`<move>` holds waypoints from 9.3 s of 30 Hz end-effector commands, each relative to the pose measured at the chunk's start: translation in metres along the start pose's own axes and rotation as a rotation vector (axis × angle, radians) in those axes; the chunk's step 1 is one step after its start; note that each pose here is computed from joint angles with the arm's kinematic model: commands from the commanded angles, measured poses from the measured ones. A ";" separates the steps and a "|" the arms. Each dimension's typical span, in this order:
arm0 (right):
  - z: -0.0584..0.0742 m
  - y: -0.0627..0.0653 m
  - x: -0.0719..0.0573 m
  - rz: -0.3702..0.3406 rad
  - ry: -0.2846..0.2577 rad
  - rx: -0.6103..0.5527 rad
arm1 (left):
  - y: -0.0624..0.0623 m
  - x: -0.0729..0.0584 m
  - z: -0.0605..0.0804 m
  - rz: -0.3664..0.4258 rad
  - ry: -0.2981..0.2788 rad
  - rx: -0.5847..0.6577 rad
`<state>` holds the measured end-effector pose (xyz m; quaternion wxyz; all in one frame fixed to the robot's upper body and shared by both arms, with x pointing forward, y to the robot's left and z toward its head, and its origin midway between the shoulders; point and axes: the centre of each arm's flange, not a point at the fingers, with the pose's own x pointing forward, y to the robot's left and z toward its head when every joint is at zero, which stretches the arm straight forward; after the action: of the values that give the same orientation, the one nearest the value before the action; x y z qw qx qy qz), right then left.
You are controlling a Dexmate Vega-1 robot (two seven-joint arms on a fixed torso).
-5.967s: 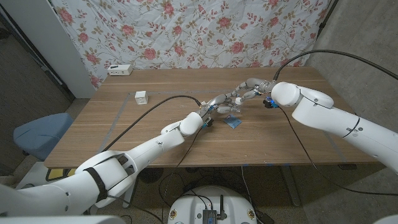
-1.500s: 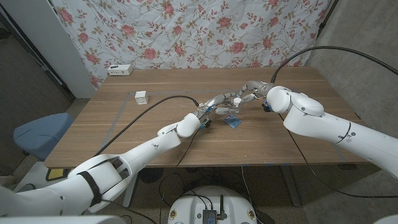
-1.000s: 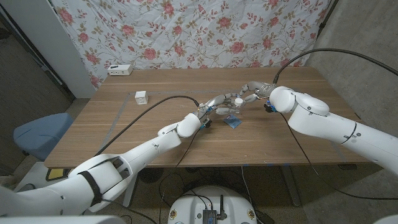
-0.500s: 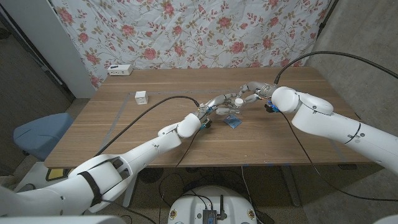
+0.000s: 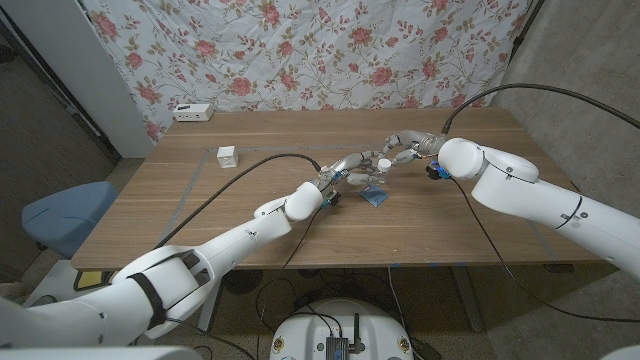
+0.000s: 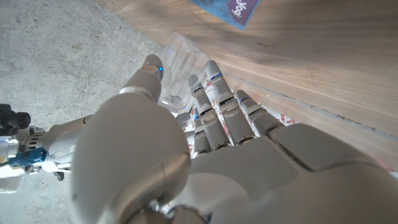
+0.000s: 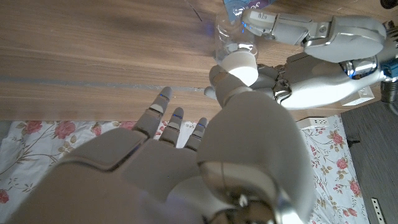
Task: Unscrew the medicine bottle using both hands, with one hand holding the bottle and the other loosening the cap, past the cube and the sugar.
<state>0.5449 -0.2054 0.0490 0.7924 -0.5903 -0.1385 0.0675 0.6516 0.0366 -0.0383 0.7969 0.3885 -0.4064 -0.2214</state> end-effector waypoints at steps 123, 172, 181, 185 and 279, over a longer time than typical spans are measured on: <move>0.020 0.011 -0.011 -0.071 0.135 -0.116 | 0.001 -0.006 0.005 -0.003 -0.020 0.010; 0.010 0.004 -0.016 -0.018 0.044 -0.015 | -0.001 -0.006 0.006 -0.009 -0.022 0.007; 0.008 0.002 -0.014 -0.005 0.019 0.018 | -0.001 -0.006 0.006 -0.007 -0.018 0.006; 0.007 0.002 -0.014 -0.004 0.018 0.022 | -0.001 -0.006 0.005 -0.006 -0.017 0.005; 0.012 -0.009 -0.010 0.007 0.111 -0.053 | 0.005 0.002 0.004 0.002 -0.034 0.014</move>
<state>0.5296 -0.2028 0.0610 0.7885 -0.6045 -0.1018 0.0490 0.6494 0.0372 -0.0333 0.7882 0.3904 -0.4197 -0.2240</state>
